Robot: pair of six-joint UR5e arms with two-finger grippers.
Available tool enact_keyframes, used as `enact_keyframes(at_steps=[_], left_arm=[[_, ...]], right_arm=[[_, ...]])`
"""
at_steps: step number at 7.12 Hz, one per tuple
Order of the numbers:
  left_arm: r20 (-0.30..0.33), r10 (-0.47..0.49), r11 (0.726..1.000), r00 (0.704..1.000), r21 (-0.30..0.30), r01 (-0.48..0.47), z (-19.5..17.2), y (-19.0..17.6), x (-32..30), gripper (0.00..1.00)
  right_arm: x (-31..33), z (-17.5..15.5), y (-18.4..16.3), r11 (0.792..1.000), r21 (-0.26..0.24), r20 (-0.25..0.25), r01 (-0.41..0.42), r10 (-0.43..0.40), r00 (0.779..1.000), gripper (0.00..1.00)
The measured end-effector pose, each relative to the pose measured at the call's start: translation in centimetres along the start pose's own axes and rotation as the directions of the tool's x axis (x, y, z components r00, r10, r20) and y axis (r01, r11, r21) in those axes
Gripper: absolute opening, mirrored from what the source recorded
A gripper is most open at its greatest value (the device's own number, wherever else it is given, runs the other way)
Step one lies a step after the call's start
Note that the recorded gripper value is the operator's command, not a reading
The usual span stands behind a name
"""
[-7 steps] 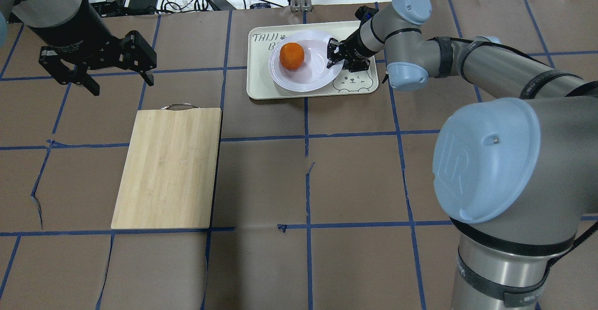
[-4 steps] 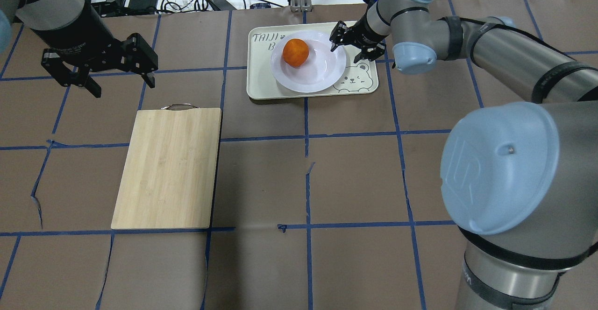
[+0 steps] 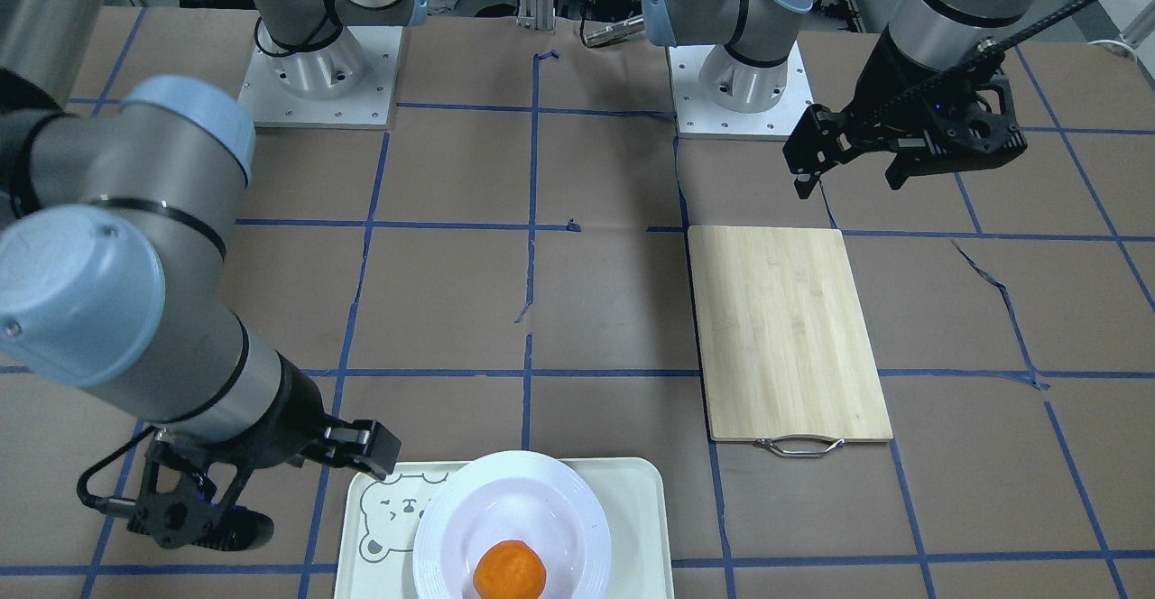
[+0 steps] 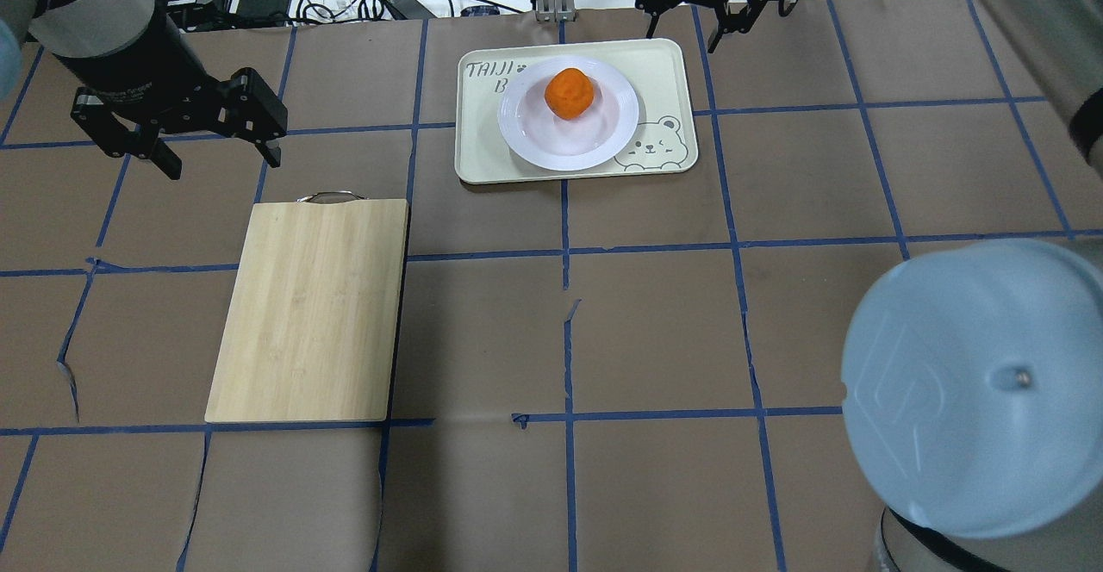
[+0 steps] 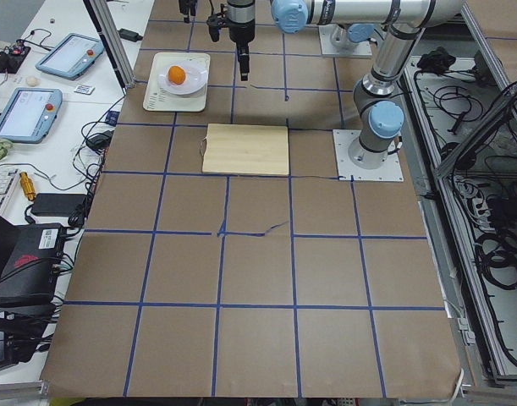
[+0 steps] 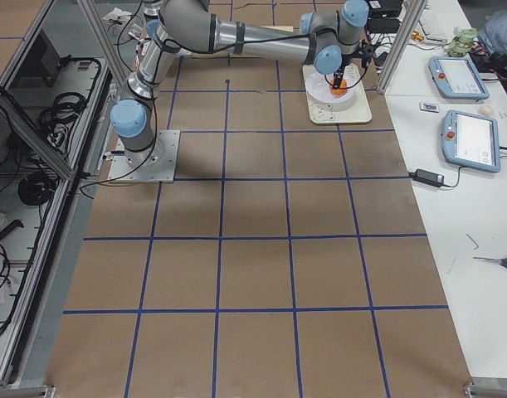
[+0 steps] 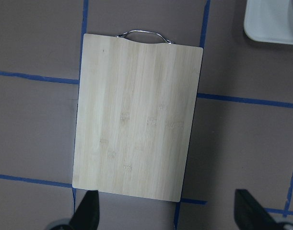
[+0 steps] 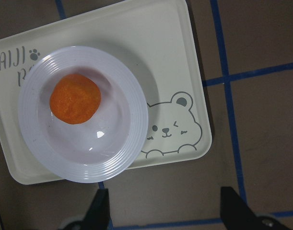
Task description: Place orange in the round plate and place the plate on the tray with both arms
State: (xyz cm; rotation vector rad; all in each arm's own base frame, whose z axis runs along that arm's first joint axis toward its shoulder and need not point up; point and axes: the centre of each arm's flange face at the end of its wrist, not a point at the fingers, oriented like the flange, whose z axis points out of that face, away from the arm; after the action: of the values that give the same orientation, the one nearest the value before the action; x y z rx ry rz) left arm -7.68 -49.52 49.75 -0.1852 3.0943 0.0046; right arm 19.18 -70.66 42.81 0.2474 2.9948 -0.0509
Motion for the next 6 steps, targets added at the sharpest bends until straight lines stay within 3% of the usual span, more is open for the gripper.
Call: enact_keyframes(at_steps=[2, 3, 4, 6], left_arm=[[-0.001, 0.001, 1.000, 1.000, 0.006, -0.001, -0.3, 0.0, -0.1, 1.00], [-0.003, 0.000, 1.000, 1.000, 0.015, 0.000, -0.7, 0.1, -0.1, 1.00], [-0.006, 0.000, 1.000, 1.000, 0.024, 0.000, -1.1, 0.3, -0.1, 1.00], [-0.014, 0.007, 0.999, 1.000, 0.031, -0.007, -1.5, 0.7, 0.3, 1.00]], right_arm=[[0.4, -8.2, 6.1, 0.990, 0.001, -0.077, 0.142, -0.141, 0.987, 1.00], [1.6, -9.4, 9.0, 0.980, -0.022, -0.100, 0.199, -0.201, 0.975, 1.00], [2.7, -8.9, 11.1, 0.973, -0.023, -0.117, 0.229, -0.230, 0.966, 1.00], [4.2, -6.4, 13.7, 0.965, 0.055, -0.135, 0.255, -0.246, 0.960, 1.00]])
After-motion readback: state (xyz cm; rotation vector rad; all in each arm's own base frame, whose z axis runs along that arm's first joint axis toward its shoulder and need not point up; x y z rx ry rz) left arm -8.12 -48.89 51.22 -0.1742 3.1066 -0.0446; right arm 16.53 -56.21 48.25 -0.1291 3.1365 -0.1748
